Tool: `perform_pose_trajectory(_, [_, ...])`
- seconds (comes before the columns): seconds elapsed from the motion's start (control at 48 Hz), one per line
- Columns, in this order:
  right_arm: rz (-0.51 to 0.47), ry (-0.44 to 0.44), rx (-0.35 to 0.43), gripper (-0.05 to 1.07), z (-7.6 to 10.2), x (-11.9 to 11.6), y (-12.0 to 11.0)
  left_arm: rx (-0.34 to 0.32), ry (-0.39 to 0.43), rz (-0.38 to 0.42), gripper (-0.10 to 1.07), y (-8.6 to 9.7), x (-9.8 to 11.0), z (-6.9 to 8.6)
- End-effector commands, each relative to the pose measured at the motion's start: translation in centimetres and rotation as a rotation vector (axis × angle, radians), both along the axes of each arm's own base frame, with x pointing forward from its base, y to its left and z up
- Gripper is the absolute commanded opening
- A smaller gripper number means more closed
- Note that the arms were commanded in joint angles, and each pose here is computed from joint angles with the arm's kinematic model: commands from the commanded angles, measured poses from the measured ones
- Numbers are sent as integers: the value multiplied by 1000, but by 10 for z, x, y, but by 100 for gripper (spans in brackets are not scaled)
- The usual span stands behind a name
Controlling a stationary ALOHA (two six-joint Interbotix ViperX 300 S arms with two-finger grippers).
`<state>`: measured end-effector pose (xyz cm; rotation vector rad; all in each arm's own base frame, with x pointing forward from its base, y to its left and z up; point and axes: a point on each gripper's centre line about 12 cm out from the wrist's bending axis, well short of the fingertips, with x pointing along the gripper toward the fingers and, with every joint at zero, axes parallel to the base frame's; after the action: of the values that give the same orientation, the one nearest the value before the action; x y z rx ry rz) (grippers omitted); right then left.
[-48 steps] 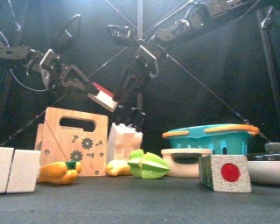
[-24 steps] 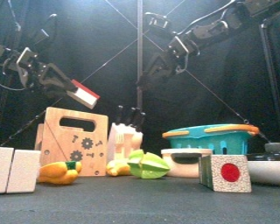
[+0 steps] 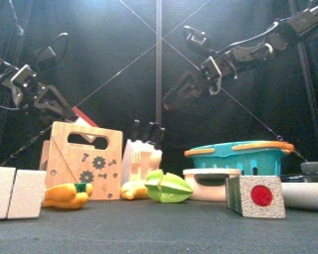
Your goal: Place salmon sushi in toolbox
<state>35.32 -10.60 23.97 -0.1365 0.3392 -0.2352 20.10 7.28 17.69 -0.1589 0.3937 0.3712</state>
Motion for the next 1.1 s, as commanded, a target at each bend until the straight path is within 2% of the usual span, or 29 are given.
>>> perform_pose_trajectory(0.0, [-28, -80, -7, 91, 23, -7, -6, -19, 1, 24, 61, 5, 5, 0])
perform_pose_trajectory(0.062, [-30, -100, -8, 91, 26, -8, -6, -23, 16, 25, 61, 6, 7, -3])
perform_pose_trajectory(0.292, [-25, -107, -11, 91, 22, -5, -6, -44, 69, 28, 61, 9, 14, -14])
perform_pose_trajectory(0.667, [-32, -83, -2, 91, 12, -3, -9, -109, 76, 86, 64, 15, 17, -18])
perform_pose_trajectory(0.979, [-32, -71, 1, 91, 8, -3, -10, -119, 66, 97, 91, 16, 20, -16])
perform_pose_trajectory(1.083, [-32, -66, 2, 91, 6, -3, -9, -125, 59, 101, 96, 17, 21, -14])
